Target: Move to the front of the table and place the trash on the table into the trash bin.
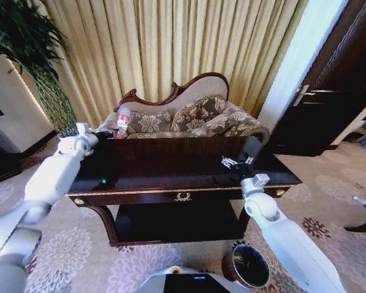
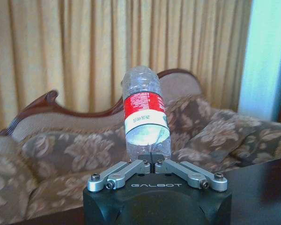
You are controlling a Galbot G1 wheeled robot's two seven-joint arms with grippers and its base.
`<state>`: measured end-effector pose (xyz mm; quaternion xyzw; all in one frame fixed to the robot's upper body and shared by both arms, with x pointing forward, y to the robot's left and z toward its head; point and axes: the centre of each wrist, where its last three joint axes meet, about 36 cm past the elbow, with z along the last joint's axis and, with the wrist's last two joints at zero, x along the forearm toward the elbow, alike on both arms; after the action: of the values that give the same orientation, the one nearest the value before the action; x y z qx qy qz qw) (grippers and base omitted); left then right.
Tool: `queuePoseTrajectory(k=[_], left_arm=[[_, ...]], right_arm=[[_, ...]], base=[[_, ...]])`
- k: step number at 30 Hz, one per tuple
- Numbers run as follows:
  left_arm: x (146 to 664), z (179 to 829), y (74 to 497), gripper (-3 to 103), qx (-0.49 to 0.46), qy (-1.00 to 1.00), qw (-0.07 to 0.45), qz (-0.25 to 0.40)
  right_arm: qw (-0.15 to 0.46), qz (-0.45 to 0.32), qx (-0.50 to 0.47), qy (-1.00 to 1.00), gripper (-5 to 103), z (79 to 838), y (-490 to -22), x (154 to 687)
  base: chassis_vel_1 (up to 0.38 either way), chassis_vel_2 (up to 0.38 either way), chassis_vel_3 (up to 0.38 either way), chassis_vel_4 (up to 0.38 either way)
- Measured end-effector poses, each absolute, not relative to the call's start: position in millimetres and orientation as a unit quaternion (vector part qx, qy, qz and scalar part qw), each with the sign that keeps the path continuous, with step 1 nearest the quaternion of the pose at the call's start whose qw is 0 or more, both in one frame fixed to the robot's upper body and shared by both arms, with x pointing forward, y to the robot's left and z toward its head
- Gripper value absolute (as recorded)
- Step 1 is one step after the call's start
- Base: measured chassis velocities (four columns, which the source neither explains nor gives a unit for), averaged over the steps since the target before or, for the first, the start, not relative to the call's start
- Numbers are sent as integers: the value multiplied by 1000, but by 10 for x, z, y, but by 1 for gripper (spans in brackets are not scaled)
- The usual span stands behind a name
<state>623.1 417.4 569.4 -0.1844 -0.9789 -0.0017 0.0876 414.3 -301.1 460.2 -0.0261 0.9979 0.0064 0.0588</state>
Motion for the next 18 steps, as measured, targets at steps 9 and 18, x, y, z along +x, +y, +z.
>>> queuePoseTrajectory(k=[9, 18], left_arm=[[5775, 5899, 3901, 0, -191, -981, 24, -25], [5108, 6096, 3590, 0, -219, -973, -25, -63]], right_arm=[[44, 27, -55, 997, 100, 5059, -2855, 3902], [16, 97, -122, 988, 100, 5614, -2625, 3629]], base=[[0, 0, 0, 0], [0, 0, 0, 0]])
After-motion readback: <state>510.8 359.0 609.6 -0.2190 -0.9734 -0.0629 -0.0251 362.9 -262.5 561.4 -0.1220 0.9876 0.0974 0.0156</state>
